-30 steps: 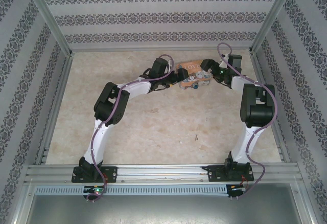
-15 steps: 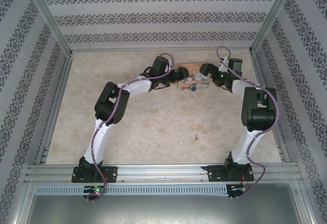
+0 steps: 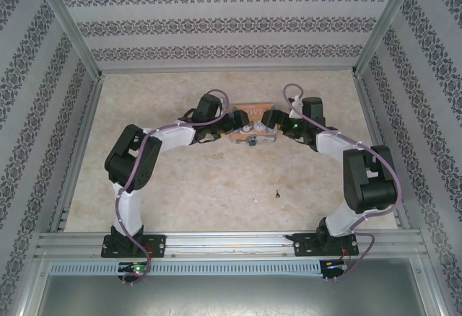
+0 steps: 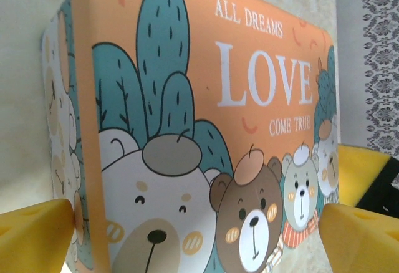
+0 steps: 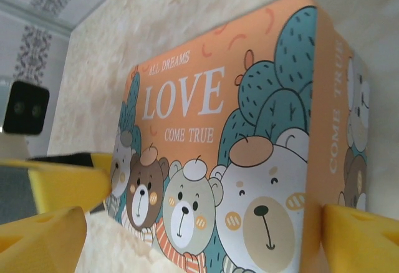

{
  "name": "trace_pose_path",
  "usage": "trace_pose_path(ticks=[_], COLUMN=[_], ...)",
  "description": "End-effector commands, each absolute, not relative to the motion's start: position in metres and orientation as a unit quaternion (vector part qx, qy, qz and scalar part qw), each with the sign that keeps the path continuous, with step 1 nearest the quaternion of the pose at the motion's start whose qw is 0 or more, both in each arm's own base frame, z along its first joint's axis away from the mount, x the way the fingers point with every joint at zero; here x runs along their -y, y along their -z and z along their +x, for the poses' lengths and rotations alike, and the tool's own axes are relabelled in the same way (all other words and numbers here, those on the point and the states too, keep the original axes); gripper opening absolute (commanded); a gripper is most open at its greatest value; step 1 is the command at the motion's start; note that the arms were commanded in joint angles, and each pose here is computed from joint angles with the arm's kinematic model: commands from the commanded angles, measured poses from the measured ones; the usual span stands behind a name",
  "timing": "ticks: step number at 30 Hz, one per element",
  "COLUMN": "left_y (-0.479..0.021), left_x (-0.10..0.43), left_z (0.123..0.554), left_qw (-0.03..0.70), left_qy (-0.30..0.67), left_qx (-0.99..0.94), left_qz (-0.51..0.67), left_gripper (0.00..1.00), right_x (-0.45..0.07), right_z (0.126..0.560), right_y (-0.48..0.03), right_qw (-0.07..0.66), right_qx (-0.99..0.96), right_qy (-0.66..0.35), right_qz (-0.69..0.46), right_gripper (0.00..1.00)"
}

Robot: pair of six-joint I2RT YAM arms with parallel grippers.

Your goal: Unlock a padlock with a key

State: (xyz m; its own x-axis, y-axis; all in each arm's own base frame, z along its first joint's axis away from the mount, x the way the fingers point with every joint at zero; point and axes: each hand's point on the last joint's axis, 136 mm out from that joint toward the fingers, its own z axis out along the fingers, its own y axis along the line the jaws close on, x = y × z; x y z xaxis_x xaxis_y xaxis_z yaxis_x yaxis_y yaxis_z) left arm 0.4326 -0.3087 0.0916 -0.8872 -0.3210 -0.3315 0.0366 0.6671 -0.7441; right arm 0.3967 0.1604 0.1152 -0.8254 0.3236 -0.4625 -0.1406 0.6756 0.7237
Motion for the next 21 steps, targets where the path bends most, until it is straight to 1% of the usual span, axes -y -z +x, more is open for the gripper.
trace_pose_path(ticks=[1, 14, 21], left_y=[-0.127, -0.126, -0.123], left_x=[0.320, 0.266, 0.245], left_z=[0.417, 0.376, 0.372], left_qw=[0.247, 0.262, 0.268], left_qy=[0.441, 0.398, 0.386], left_qx=[-0.861, -0.876, -0.879], left_qz=[-0.047, -0.069, -0.082], left_gripper=[1.00, 1.00, 0.99], right_x=[-0.201, -0.242, -0.253], right_z=[0.360, 0.291, 0.272], right_y=[-0.120, -0.112, -0.103], right_qw=[0.257, 0.244, 0.240], right_qx=[-0.863, -0.877, -0.885], right_qy=[-0.435, -0.414, -0.399], right_qz=[0.007, -0.013, -0.017], right_gripper=[0.93, 0.91, 0.90])
